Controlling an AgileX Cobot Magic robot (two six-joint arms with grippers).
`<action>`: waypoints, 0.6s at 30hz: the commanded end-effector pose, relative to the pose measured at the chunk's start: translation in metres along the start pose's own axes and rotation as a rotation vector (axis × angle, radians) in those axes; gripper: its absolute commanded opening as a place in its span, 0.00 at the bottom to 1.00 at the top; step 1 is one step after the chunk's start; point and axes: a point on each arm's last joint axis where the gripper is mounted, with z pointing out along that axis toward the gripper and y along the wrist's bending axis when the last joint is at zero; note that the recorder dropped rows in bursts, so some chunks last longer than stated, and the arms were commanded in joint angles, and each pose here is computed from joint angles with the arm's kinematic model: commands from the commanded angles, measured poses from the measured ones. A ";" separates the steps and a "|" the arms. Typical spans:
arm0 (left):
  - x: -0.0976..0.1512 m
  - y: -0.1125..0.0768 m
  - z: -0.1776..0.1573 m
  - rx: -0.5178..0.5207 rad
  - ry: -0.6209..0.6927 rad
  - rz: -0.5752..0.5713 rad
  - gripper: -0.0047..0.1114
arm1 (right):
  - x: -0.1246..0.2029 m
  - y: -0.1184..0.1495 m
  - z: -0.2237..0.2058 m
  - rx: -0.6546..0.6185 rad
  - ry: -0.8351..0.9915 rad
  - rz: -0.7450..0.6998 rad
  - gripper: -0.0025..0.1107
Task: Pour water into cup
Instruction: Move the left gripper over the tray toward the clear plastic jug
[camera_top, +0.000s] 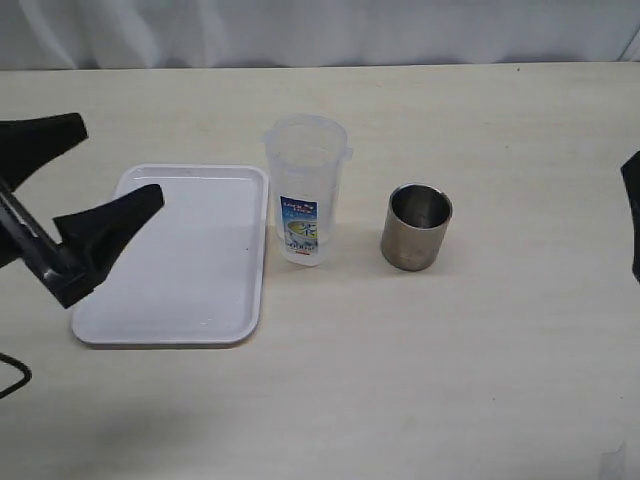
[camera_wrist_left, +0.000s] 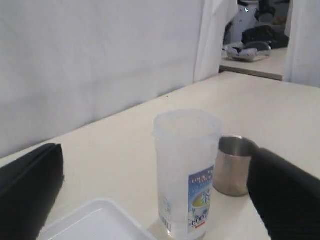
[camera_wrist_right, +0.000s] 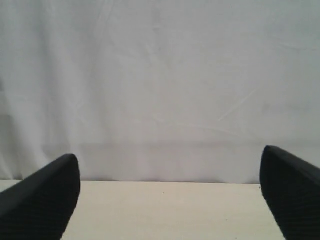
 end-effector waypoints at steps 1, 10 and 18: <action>0.021 0.008 0.034 0.114 0.068 0.030 0.84 | 0.011 0.001 0.016 -0.025 0.038 0.004 0.82; 0.060 0.019 0.098 0.241 0.132 0.003 0.84 | 0.035 -0.001 0.038 -0.040 0.125 0.039 0.82; 0.061 0.012 0.105 0.275 0.143 0.074 0.84 | 0.035 0.001 0.038 -0.060 0.126 0.028 0.82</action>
